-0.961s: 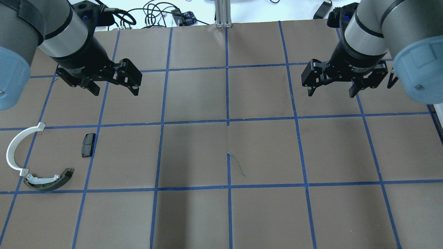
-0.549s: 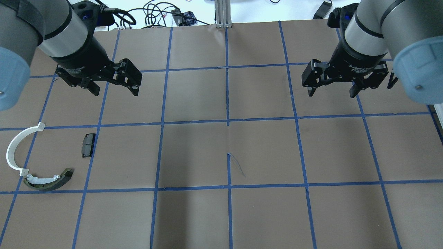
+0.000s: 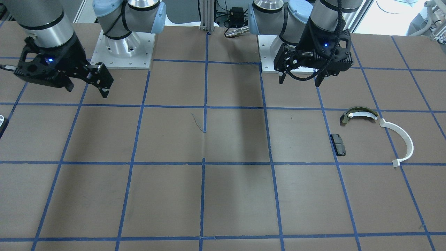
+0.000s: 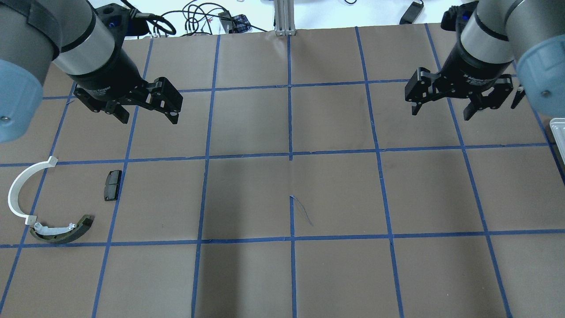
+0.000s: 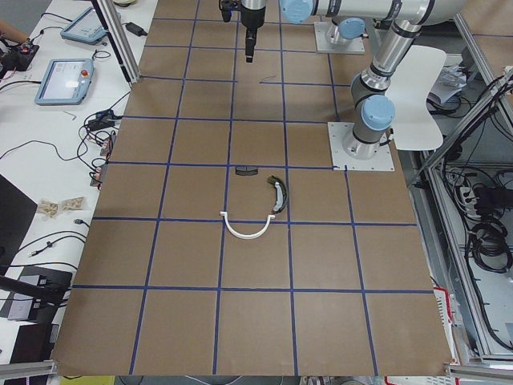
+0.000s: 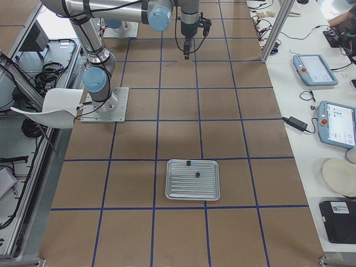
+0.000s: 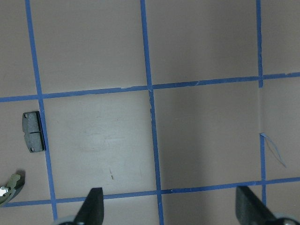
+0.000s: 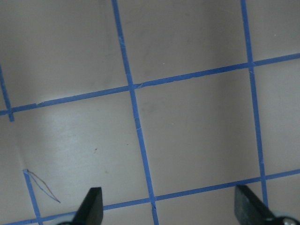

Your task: Place bearing gear from tray to pile

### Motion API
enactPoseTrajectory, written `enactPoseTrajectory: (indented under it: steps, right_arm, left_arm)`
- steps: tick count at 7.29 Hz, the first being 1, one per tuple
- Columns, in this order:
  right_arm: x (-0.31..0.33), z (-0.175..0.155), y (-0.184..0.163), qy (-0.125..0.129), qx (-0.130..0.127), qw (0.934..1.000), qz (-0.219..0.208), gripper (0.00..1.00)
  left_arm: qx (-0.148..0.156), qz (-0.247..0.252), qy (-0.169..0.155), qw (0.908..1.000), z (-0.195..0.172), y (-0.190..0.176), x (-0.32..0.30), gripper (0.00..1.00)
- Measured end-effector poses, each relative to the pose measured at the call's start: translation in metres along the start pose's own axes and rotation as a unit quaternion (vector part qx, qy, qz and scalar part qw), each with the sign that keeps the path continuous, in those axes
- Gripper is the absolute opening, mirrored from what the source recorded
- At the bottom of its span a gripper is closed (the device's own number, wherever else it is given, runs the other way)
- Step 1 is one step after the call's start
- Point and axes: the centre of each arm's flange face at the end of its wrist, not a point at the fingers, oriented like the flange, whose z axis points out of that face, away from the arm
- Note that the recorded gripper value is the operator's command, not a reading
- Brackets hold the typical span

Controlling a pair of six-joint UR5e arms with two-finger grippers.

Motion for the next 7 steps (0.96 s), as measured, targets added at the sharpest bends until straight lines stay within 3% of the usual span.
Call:
enactPoseTrajectory:
  steps: [2,4,7]
  right_arm:
    - [0.056,0.012,-0.027,0.01,-0.006,0.9991,0.042,1.0]
    - [0.112,0.036,-0.058,0.029,-0.012,0.9987,0.04,1.0]
    - [0.196,0.068,-0.092,0.035,-0.006,0.9992,0.017,1.0]
  left_arm:
    - [-0.001,-0.001,0.0,1.0,0.003,-0.003,-0.001,1.0]
    - [-0.002,-0.001,-0.001,1.0,0.004,-0.004,-0.002,1.0]
    - [-0.002,-0.001,-0.001,1.0,0.003,-0.003,-0.002,1.0]
